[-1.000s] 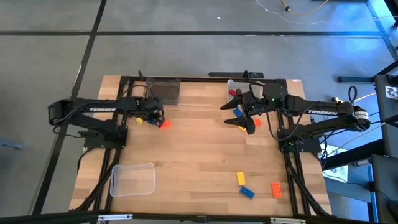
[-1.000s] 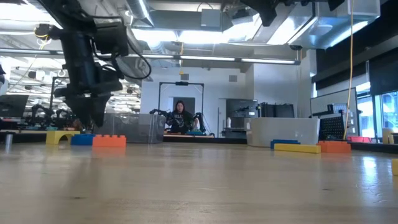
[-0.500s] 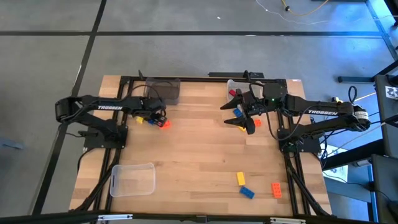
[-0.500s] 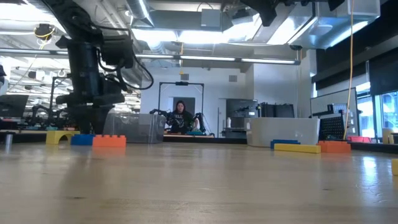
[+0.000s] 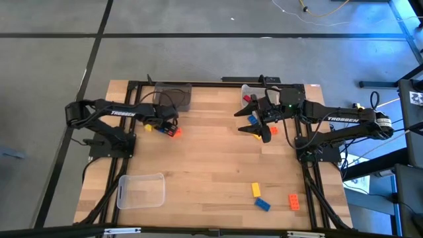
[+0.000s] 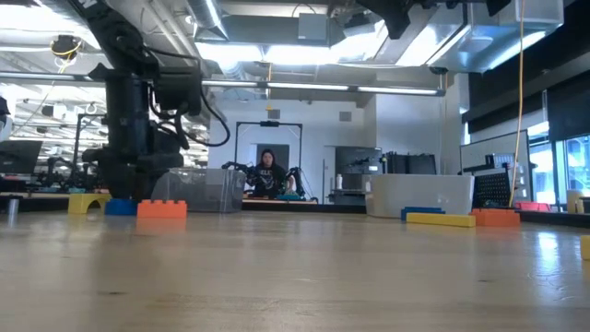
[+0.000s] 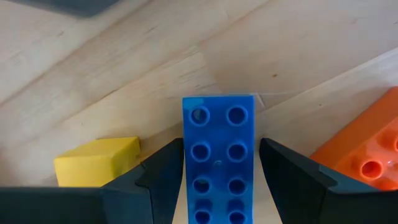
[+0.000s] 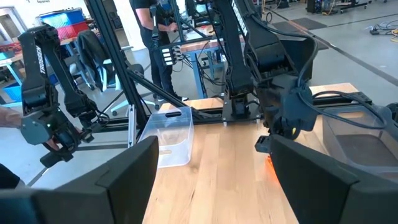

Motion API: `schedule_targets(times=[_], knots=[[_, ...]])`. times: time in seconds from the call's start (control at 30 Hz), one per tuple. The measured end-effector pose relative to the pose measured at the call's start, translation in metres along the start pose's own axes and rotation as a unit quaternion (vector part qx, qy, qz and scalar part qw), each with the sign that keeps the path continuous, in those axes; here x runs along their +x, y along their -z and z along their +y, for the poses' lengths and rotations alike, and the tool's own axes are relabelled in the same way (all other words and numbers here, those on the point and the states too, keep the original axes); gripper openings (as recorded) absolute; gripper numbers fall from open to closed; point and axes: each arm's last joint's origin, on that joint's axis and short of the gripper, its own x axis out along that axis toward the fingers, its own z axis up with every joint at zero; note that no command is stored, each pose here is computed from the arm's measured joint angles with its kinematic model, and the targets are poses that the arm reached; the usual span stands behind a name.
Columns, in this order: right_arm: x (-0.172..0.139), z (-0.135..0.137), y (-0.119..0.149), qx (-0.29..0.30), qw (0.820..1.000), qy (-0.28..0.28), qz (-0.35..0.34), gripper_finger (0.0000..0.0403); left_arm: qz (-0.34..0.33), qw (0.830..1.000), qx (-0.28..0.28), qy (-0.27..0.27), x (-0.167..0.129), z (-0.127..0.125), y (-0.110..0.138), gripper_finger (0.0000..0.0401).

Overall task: Sort & place blocks by color
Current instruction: Put the top left blue three stud game piece into the black transparent bin

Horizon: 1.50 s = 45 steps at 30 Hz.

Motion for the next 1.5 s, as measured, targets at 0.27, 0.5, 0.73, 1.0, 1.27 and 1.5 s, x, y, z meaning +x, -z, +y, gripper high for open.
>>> schedule_targets(times=[0.27,0.5,0.73,1.0,1.27,1.5], knots=[[0.0,0.0,0.0,0.0,1.0,0.0,0.0,0.0307,0.006,1.0,0.017,0.001,0.002,-0.001,0.0,0.02],[0.0,0.0,0.0,0.0,1.0,0.0,0.0,0.0307,0.007,0.998,0.062,0.014,-0.003,0.003,0.0,0.0133],[0.0,0.0,0.0,0.001,1.0,0.0,0.0,0.0307,-0.067,0.995,0.058,0.045,-0.047,0.016,-0.012,0.013],[0.0,-0.004,-0.001,0.079,0.994,0.068,-0.017,0.0307,-0.289,0.926,0.124,0.208,-0.141,0.006,-0.026,0.013],[0.011,-0.005,0.002,0.075,0.995,0.065,-0.021,0.0307,-0.409,0.829,0.184,0.334,-0.185,-0.036,-0.013,0.013],[0.032,-0.005,0.015,0.077,0.996,0.053,0.001,0.0307,-0.412,0.799,0.212,0.384,-0.181,-0.077,0.0,0.013]])
